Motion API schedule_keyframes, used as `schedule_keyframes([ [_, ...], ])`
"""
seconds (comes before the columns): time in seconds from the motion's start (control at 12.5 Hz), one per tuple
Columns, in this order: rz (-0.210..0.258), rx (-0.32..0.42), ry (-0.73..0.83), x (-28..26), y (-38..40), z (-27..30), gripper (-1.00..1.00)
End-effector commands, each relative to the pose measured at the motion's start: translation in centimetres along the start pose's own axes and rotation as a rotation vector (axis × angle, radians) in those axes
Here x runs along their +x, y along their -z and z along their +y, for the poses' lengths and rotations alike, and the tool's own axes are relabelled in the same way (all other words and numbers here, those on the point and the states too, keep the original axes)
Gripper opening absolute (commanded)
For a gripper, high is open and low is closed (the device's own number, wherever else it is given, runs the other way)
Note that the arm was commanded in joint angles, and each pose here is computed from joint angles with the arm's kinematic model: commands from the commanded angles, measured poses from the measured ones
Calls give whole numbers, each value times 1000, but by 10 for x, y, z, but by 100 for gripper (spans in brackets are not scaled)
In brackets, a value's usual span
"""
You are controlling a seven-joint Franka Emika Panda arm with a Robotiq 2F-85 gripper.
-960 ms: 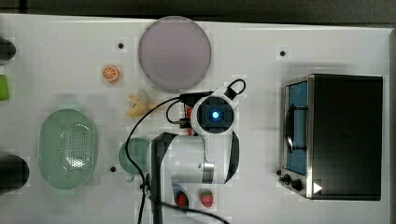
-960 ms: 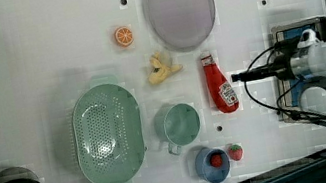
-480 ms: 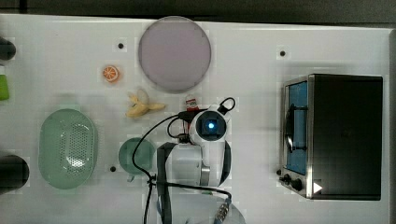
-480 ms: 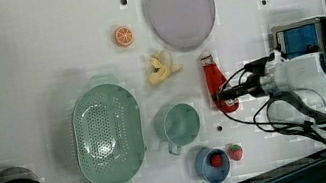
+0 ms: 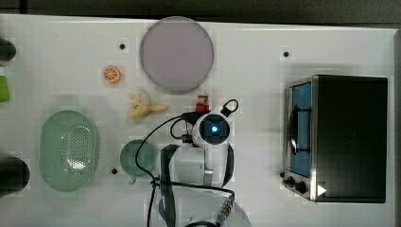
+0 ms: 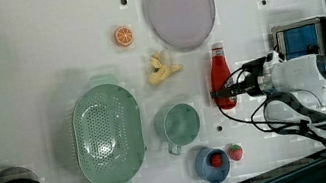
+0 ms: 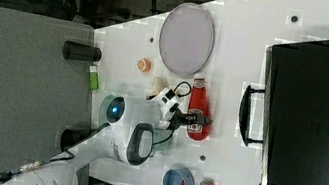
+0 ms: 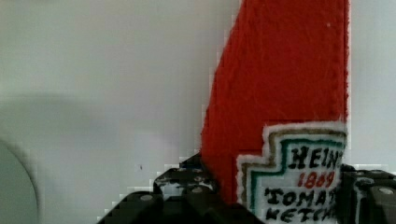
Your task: Pick Ketchup from the table and place it in strainer.
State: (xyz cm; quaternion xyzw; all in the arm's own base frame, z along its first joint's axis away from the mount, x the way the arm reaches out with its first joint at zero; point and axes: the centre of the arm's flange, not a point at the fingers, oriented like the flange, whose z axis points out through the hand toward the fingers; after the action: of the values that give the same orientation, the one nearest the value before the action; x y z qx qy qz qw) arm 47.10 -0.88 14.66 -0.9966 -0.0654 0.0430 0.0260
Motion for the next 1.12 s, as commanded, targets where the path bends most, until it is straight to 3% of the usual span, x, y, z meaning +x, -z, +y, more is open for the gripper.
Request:
schedule_keyframes([
  [0.08, 96, -30, 36, 16, 57, 2, 26],
  [0.24, 101, -40, 35, 14, 93, 2, 26],
  [0.56, 64, -53, 24, -4, 187, -13, 26],
  [0.96, -26, -89, -29, -20, 281, -85, 26],
  [1.12, -25, -106, 0, -17, 299, -118, 26],
])
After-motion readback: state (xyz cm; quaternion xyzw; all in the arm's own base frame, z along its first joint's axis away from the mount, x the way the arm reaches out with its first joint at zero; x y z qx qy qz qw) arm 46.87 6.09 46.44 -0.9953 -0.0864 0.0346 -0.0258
